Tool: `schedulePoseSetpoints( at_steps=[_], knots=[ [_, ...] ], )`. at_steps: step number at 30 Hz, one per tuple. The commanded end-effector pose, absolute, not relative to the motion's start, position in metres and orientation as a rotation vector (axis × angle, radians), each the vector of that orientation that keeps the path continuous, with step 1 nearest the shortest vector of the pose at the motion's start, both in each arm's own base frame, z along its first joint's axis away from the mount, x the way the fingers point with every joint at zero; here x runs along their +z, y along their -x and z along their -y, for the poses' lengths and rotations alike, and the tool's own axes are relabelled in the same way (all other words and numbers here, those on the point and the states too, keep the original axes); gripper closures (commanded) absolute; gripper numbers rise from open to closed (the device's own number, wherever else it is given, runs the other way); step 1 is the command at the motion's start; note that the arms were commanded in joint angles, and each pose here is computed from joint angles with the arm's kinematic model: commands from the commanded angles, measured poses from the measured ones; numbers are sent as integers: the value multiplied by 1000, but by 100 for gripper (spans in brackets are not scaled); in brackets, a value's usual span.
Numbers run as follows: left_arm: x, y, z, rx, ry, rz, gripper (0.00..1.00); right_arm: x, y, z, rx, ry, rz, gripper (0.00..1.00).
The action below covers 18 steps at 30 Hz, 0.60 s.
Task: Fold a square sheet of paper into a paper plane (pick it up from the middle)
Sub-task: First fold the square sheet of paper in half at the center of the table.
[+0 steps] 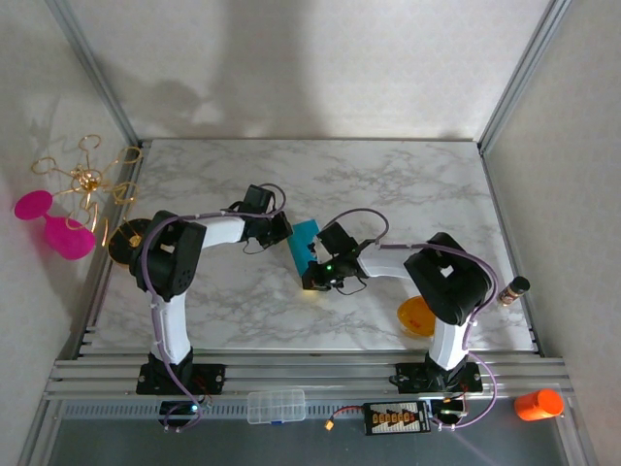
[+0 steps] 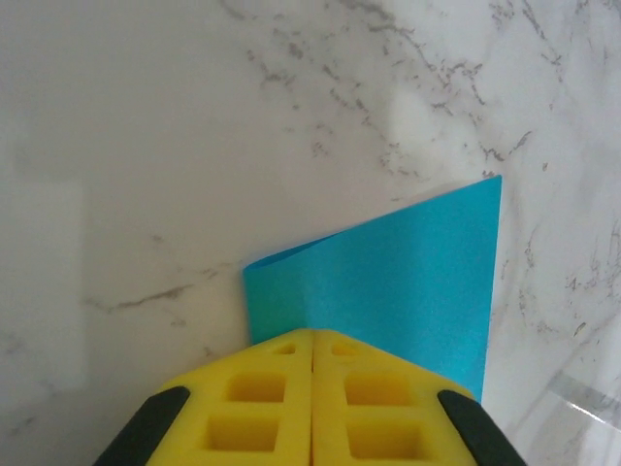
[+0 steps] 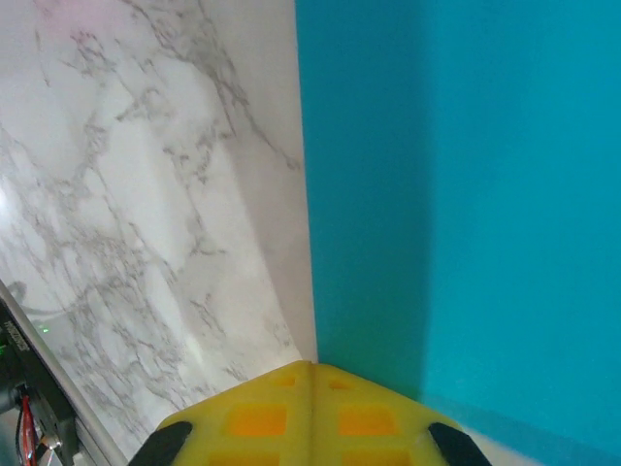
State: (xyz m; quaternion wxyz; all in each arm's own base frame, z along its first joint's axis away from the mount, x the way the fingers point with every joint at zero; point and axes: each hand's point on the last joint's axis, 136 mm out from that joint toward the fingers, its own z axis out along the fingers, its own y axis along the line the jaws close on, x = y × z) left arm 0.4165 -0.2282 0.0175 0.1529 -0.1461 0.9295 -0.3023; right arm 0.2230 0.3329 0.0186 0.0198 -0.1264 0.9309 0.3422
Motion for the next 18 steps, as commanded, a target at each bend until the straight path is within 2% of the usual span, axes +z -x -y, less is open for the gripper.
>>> schedulePoseSetpoints(
  at_steps=[1, 5, 10, 15, 18],
  knots=[
    [-5, -408, 220, -744, 360, -2768, 91, 42, -234, -332, 1000, 408, -2819, 100],
    [45, -428, 244, -888, 243, -2672, 84, 75, -286, -326, 959, 247, -2638, 100],
    [99, -441, 247, -962, 294, -2538, 72, 54, -331, -303, 785, 150, -2651, 94],
    [105, -433, 219, -869, 499, -2472, 64, 35, -349, -307, 686, 172, -2706, 91],
    [105, -422, 211, -873, 563, -2445, 62, 23, -351, -310, 676, 123, -2753, 89]
  ],
)
